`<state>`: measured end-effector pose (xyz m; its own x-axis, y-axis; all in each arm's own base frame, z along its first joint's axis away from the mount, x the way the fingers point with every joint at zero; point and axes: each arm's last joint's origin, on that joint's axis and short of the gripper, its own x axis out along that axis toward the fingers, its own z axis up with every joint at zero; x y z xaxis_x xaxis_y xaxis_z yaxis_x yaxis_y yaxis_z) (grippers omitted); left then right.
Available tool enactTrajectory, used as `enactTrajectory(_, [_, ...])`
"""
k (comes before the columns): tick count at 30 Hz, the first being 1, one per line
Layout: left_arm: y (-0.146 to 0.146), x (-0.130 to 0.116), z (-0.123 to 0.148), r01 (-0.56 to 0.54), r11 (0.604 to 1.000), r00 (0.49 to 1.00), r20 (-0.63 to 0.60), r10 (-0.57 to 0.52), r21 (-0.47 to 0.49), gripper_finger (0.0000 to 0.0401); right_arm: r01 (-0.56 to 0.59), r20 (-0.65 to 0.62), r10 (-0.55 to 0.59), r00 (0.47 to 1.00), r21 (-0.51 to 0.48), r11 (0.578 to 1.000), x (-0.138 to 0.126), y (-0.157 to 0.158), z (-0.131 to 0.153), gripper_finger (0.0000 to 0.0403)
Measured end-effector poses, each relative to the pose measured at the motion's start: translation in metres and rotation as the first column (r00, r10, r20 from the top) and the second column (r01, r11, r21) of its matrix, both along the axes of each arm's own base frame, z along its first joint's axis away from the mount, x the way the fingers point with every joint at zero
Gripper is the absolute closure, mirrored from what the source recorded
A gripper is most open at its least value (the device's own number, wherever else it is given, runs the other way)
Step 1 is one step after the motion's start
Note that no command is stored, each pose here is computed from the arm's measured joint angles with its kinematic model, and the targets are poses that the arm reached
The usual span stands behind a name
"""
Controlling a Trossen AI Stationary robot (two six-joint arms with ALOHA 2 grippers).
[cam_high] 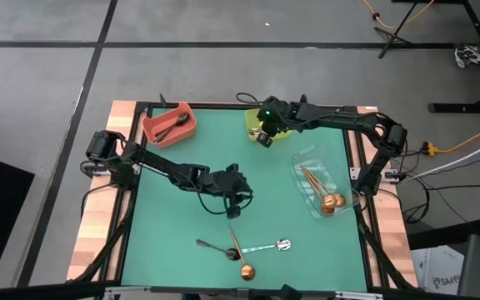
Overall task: Sort silverware by color (type)
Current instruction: Put the black spoon into the orange bin
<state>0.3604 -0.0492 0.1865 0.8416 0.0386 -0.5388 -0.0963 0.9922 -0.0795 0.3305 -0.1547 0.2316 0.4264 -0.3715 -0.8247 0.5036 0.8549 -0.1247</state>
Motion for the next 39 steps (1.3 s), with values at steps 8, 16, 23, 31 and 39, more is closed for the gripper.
enactTrajectory(8, [-0.023, -0.014, -0.007, 0.117, 0.989, 0.981, -0.148, -0.130, -0.093, 0.0321, 0.000, -0.008, 0.000, 1.000, 0.004, 1.000, -0.001, 0.000, 0.000, 0.0322])
enactTrajectory(16, [-0.055, -0.034, -0.018, 0.199, 0.967, 0.920, -0.309, -0.240, -0.157, 0.0321, 0.000, -0.005, 0.000, 1.000, 0.002, 1.000, 0.000, 0.000, 0.000, 0.0322])
enactTrajectory(23, [-0.070, -0.040, -0.019, 0.150, 0.964, 0.920, -0.325, -0.217, -0.218, 0.0321, 0.000, -0.005, 0.000, 1.000, 0.002, 1.000, 0.000, 0.000, 0.000, 0.0322])
enactTrajectory(31, [-0.081, -0.046, -0.021, 0.174, 0.961, 0.904, -0.352, -0.242, -0.214, 0.0321, 0.000, -0.004, 0.000, 1.000, 0.002, 1.000, 0.000, 0.000, 0.000, 0.0322])
enactTrajectory(39, [-0.103, -0.058, -0.022, 0.232, 0.950, 0.884, -0.362, -0.296, -0.211, 0.0321, 0.000, -0.004, 0.000, 1.000, 0.002, 1.000, 0.000, 0.000, 0.000, 0.0322])
